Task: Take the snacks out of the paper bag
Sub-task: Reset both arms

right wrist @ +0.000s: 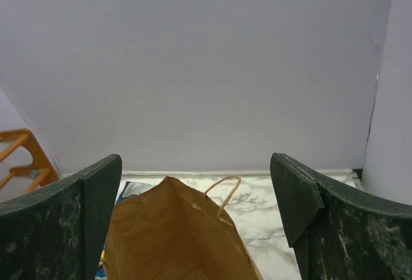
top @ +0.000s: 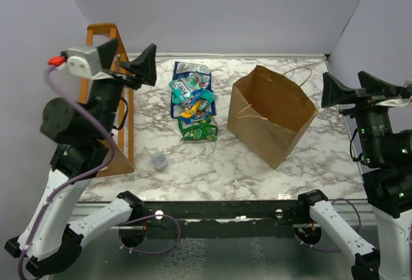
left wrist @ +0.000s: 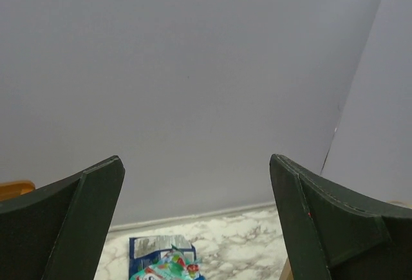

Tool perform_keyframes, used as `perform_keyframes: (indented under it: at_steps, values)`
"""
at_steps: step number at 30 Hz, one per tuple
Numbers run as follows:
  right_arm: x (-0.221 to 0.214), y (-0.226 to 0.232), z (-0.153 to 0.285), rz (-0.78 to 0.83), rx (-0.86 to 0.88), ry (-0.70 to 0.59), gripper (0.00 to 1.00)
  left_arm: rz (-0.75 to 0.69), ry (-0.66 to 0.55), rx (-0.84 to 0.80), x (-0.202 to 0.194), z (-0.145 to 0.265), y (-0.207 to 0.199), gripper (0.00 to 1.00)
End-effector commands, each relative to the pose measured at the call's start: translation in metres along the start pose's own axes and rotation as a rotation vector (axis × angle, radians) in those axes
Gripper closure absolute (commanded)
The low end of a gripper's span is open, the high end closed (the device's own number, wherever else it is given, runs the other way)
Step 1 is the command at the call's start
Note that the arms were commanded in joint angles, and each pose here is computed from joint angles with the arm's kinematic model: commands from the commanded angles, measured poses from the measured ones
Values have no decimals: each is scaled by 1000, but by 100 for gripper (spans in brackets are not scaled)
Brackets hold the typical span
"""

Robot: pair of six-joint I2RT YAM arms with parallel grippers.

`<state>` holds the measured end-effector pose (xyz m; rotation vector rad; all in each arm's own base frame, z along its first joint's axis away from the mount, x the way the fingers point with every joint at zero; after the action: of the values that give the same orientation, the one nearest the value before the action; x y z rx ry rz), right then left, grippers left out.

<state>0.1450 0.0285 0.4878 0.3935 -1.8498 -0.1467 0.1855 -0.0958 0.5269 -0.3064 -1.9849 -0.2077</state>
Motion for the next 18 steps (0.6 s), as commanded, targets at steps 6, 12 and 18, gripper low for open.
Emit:
perform_keyframes:
  at_steps: [6, 12, 18]
  values:
    - [16, 9, 14, 37, 86, -43, 1, 28, -108, 75, 53, 41, 23, 1]
    - [22, 10, 19, 29, 91, -61, 1, 34, -96, 99, 48, 47, 25, 1]
    - [20, 3, 18, 21, 26, -70, 1, 41, -81, 92, 44, 45, 24, 1]
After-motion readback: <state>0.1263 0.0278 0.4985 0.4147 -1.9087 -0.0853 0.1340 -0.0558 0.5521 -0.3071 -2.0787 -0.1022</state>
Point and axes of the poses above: each gripper's point midway between its finger pads, its own z axis back along the fingers, its own y axis along the line the jaws close on, x = y × z, the point moved 8 cm from there along z, back along the fingers, and after that the axes turned 9 degrees about -z, right-handed, at the moved point
